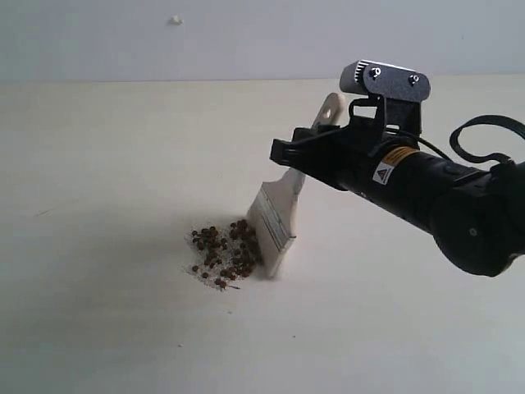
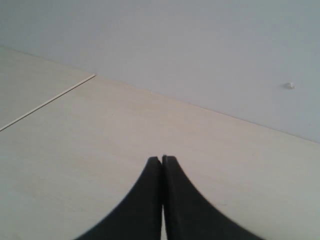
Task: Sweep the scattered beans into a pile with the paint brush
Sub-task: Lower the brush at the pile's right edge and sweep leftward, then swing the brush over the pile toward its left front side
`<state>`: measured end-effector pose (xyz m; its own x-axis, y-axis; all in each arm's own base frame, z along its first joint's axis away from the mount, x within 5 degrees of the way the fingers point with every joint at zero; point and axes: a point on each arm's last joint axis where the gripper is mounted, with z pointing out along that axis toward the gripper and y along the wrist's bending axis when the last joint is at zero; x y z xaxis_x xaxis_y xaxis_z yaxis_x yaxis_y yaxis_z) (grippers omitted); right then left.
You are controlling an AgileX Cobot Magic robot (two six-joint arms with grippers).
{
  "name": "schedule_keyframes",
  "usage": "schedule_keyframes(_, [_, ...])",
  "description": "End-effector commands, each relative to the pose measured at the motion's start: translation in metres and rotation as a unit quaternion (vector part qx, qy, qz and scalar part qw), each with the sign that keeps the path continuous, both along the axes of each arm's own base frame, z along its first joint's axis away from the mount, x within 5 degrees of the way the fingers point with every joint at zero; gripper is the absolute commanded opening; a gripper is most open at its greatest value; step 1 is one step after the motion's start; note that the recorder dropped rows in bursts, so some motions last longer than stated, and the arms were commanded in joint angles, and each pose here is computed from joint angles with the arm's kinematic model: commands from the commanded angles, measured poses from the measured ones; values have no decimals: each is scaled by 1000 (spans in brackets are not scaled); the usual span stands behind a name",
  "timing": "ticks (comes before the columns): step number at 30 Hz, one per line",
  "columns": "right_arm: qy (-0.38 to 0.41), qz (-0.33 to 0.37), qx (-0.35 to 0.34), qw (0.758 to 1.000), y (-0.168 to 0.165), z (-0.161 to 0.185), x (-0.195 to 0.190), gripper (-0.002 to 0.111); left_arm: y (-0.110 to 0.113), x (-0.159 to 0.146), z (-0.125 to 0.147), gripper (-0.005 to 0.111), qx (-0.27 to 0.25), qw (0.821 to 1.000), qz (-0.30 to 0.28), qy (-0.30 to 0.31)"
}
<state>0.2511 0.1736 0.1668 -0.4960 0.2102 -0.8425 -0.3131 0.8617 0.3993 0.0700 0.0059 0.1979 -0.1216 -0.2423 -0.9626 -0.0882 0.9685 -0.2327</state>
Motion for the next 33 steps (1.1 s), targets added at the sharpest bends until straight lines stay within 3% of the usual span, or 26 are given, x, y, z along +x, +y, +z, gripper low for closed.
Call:
schedule_keyframes(1, [-23,-5,-16,1000,-3,14,-1,0,1,-1,-1,0,-2,1000,3,-1])
schedule_keyframes(11, [-50,3,-49,998,-9,36,-7,0,1,-1,-1,0,-2,1000,3,-1])
schedule_keyframes(16, [-91,62,-54,992,-6,55,-17,0,1,-1,-1,0,-2,1000,3,-1])
schedule_keyframes(20, [-101,103,-16,989,0,62,-24,0,1,-1,-1,0,-2,1000,3,-1])
schedule_keyframes(24, [-129,208,29,969,19,62,-33,0,1,-1,-1,0,-2,1000,3,-1])
schedule_keyframes(27, [-127,243,61,960,26,58,-36,0,1,-1,-1,0,-2,1000,3,-1])
schedule_keyframes(33, [-92,300,34,949,35,37,-39,0,1,-1,-1,0,-2,1000,3,-1])
